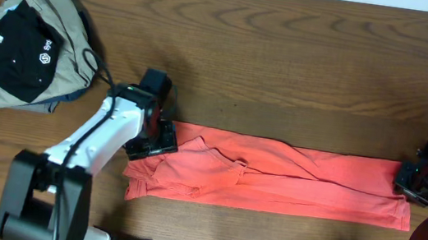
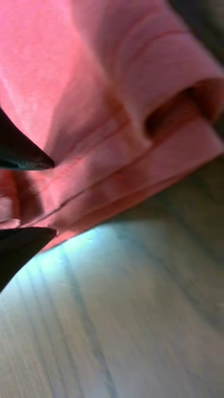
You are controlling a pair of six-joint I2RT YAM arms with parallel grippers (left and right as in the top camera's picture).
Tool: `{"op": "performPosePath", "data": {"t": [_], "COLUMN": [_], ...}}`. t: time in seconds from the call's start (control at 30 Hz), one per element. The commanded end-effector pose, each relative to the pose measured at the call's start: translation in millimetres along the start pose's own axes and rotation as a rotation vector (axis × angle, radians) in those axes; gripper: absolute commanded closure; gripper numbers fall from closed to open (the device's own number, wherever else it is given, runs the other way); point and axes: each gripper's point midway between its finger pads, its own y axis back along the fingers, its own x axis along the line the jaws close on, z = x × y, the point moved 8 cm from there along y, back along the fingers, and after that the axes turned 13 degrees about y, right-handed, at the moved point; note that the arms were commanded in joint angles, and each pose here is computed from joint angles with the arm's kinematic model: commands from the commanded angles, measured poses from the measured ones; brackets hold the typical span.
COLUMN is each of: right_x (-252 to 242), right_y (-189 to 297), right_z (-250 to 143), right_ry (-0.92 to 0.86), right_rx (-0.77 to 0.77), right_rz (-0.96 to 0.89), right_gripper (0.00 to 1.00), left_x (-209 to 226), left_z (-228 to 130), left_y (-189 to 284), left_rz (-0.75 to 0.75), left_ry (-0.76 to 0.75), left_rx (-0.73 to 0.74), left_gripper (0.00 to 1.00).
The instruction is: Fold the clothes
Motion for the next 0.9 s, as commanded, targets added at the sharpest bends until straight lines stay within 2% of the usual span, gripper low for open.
{"op": "performPosePath", "data": {"t": [0.0,0.17,0.33,0.5,0.7,0.87], "right_x": [1,4,7,10,3,6], "right_y": [-6,-21,-33,-32,-25,-16], "right_z": [-3,-7,-7,12,35,55], "right_ry": [-0.024,-0.027,-0.033,-0.038,-0.085,-0.084], "right_rx": [-0.001,-0.025,-0.073,-0.204,-0.351,-0.494], "right_rz": [0.003,-0.003,-0.003,0.051,0.023,0.091], "right_gripper": [0.73,0.75,0.83,0.82,0.83,0.83], "left_x": [3,0,-6,-21,-43,-59], "left_z": [-1,0,9,26,52,67], "left_y": [-14,-35,-48,-49,-42,-33], "left_rz": [0.027,0.007,-0.014,-0.103,-0.225,-0.327], "left_ry": [0.013,0.017,0.008,-0.010,-0.040,-0.042], "left_rx": [0.031,0.079,0.061,-0.036,-0.210,-0.309], "left_gripper": [0.35,0.35,0.35,0.35,0.35,0.35]}}
